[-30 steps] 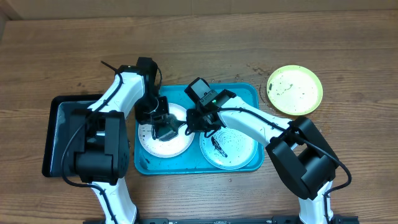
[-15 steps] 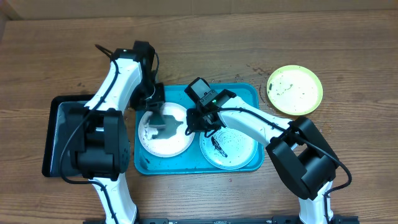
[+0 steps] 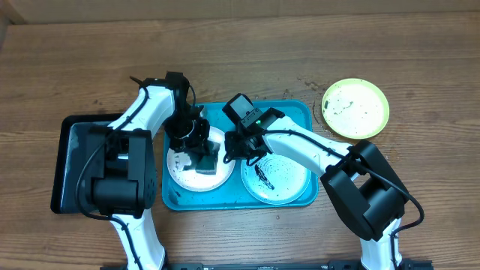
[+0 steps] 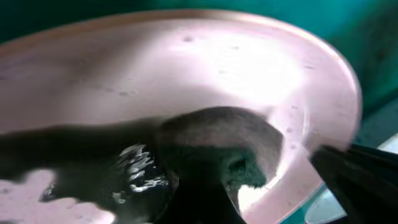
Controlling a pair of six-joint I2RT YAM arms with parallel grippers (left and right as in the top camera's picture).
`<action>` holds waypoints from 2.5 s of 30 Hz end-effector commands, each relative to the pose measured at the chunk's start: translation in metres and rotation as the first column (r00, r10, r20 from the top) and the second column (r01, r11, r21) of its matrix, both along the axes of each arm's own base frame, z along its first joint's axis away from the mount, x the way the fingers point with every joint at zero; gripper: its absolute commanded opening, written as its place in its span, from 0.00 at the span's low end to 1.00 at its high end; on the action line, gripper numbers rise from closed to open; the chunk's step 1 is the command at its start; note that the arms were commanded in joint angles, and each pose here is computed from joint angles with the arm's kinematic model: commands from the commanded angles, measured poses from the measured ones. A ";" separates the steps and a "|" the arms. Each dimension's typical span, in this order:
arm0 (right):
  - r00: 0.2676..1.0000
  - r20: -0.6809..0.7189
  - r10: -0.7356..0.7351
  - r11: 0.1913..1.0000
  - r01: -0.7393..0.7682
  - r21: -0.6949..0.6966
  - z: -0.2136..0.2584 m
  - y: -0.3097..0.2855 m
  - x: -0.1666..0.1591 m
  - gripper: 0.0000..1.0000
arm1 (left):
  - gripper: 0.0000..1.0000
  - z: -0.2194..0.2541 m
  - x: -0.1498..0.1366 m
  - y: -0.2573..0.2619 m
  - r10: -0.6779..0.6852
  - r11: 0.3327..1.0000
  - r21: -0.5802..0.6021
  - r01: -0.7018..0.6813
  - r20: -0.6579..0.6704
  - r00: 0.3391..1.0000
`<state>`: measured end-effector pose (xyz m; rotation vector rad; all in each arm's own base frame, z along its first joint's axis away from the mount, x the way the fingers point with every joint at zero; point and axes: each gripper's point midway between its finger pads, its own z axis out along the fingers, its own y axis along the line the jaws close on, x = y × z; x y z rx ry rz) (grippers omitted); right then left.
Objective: Clean dirty plates on tray and stack at the side
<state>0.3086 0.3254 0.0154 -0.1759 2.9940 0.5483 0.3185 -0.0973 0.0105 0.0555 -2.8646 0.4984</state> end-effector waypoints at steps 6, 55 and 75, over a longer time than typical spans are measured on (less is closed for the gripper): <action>1.000 0.018 -0.005 1.000 0.006 -0.015 -0.003 -0.002 0.007 0.04 | 0.04 0.000 -0.001 0.134 0.173 0.642 0.738 -0.206 0.123 0.977; 0.339 0.515 0.788 0.490 0.162 -0.857 0.240 0.021 0.007 0.04 | 0.04 0.032 -0.002 0.318 0.822 0.441 0.430 -0.788 0.159 0.547; 0.302 0.656 0.691 0.576 0.319 -0.753 0.273 0.025 0.015 0.04 | 0.04 0.025 0.004 0.320 0.810 0.463 0.410 -0.786 0.165 0.563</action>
